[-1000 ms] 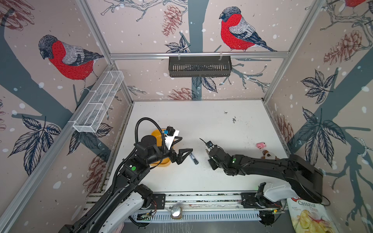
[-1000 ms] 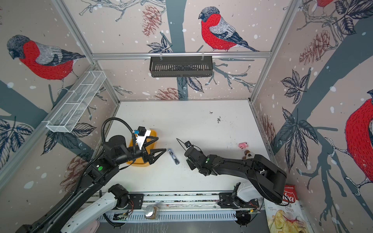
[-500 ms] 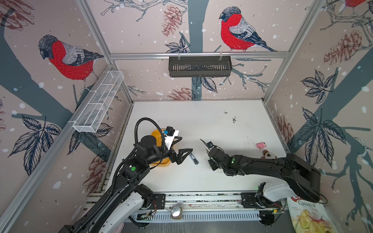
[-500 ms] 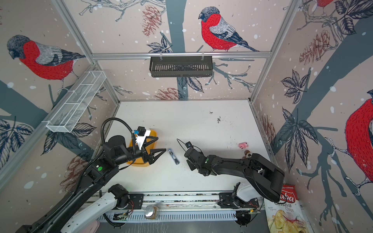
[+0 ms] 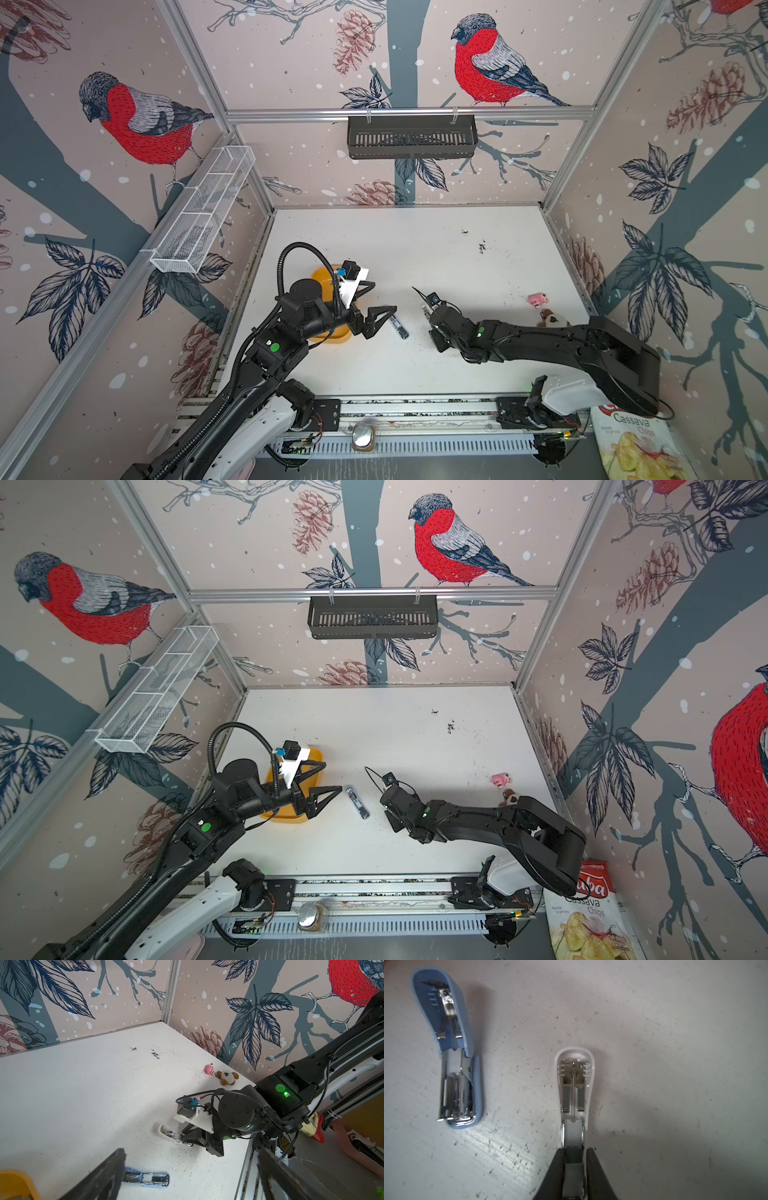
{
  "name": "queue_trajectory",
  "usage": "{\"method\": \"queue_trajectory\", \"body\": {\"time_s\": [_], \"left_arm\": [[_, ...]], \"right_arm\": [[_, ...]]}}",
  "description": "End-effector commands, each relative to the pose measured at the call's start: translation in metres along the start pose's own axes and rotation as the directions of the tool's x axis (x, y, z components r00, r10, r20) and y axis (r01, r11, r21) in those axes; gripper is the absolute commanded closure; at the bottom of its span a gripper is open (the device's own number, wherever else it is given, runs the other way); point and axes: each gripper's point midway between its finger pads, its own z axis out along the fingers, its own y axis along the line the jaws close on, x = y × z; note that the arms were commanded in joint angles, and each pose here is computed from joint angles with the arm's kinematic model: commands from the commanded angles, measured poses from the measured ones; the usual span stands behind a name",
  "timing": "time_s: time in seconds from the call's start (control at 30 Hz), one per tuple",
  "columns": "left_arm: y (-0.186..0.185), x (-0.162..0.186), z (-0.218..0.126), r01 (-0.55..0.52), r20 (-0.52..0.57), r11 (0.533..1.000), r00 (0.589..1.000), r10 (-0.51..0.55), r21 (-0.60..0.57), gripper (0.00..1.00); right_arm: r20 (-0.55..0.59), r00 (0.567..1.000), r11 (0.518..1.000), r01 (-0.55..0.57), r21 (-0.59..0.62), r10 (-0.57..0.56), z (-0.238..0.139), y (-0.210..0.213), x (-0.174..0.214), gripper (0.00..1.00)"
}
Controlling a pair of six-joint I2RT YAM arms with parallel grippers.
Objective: Load the staples into the stapler
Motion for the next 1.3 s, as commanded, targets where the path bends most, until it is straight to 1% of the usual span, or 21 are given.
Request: {"method": "queue_trajectory", "body": {"time_s": [0.0, 0.23, 0.47, 0.63, 0.73, 0.87, 1.13, 1.27], "left_arm": [[0.0, -0.004, 0.0, -0.02, 0.012, 1.0, 1.0, 0.02, -0.001, 0.01], [0.0, -0.003, 0.0, -0.02, 0.01, 1.0, 1.0, 0.02, 0.0, 0.02], [0.0, -0.003, 0.0, -0.022, 0.008, 1.0, 1.0, 0.022, -0.002, 0.02], [0.0, -0.003, 0.001, -0.022, 0.008, 1.0, 1.0, 0.022, 0.0, 0.02], [0.001, -0.003, 0.001, -0.021, 0.008, 1.0, 1.0, 0.021, -0.002, 0.01], [0.001, -0.003, 0.0, -0.022, 0.009, 1.0, 1.0, 0.022, -0.001, 0.02], [0.001, -0.003, 0.0, -0.021, 0.009, 1.0, 1.0, 0.021, -0.003, 0.01], [0.001, -0.003, 0.001, -0.019, 0.006, 1.0, 1.0, 0.019, -0.001, 0.02]], "right_arm": [[0.018, 1.0, 1.0, -0.017, -0.016, 0.017, -0.001, 0.003, -0.004, 0.76], [0.035, 0.999, 0.999, -0.033, -0.029, 0.034, -0.003, 0.005, -0.011, 0.74], [0.058, 0.995, 0.996, -0.079, -0.046, 0.081, -0.003, 0.002, -0.019, 0.73], [0.085, 0.989, 0.99, -0.112, -0.084, 0.12, -0.007, 0.002, -0.031, 0.72], [0.082, 0.987, 0.987, -0.13, -0.096, 0.139, -0.007, 0.0, -0.034, 0.72], [0.075, 0.985, 0.985, -0.15, -0.09, 0.157, -0.005, -0.007, -0.034, 0.72], [0.027, 0.988, 0.985, -0.152, -0.078, 0.154, 0.003, -0.01, -0.017, 0.73], [0.021, 0.988, 0.986, -0.154, -0.07, 0.155, 0.004, -0.011, -0.013, 0.72]]}}
